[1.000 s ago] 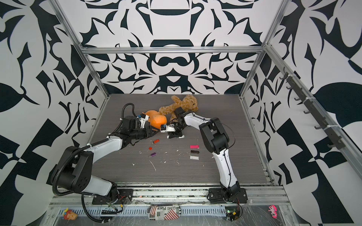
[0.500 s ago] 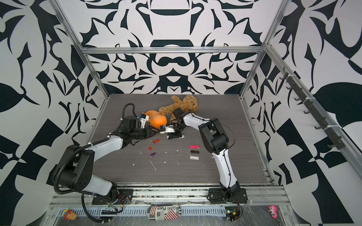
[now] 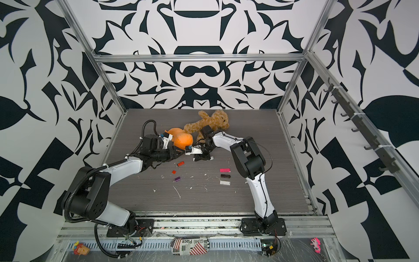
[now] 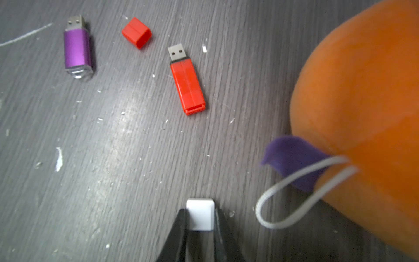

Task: Close the usb drive cover
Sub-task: Pick up the cover from the center of the board.

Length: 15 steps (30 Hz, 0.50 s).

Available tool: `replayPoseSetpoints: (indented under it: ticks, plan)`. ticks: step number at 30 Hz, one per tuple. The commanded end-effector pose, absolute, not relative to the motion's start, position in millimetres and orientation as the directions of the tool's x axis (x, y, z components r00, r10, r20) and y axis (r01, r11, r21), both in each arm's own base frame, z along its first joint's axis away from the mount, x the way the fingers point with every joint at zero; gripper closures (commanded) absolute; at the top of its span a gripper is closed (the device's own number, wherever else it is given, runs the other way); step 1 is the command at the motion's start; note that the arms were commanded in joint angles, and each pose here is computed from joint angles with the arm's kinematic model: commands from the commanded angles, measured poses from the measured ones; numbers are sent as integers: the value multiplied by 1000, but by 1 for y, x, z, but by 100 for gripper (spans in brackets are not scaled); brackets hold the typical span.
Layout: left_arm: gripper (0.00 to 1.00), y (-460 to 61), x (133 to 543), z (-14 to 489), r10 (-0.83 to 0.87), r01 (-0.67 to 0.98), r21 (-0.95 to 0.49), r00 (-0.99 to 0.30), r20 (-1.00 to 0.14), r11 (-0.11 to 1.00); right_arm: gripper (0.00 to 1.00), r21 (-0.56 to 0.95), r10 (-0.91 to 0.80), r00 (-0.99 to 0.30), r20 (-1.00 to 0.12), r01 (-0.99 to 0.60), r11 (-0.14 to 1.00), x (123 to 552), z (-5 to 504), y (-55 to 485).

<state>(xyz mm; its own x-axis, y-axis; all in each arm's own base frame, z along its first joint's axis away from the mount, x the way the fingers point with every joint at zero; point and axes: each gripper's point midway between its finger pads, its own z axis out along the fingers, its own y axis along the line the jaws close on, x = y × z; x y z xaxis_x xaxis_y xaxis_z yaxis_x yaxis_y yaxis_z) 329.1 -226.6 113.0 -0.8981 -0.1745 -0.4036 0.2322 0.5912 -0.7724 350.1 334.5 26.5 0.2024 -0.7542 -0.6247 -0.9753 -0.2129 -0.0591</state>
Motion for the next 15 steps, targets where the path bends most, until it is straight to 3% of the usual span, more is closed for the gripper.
replayPoseSetpoints:
  ticks: [1,7,15]
  plan:
    - [52,-231,332,115,-168,239,-788,-903,-395,567,83,-103,-703,198,-683,-979,-176,349,57,340]
    - [53,-237,330,109,-170,219,-817,-919,-356,533,84,-158,-640,192,-744,-981,-111,346,84,333]
    - [62,-261,325,101,-136,218,-851,-939,-316,478,84,-193,-580,183,-794,-980,-45,339,102,329]
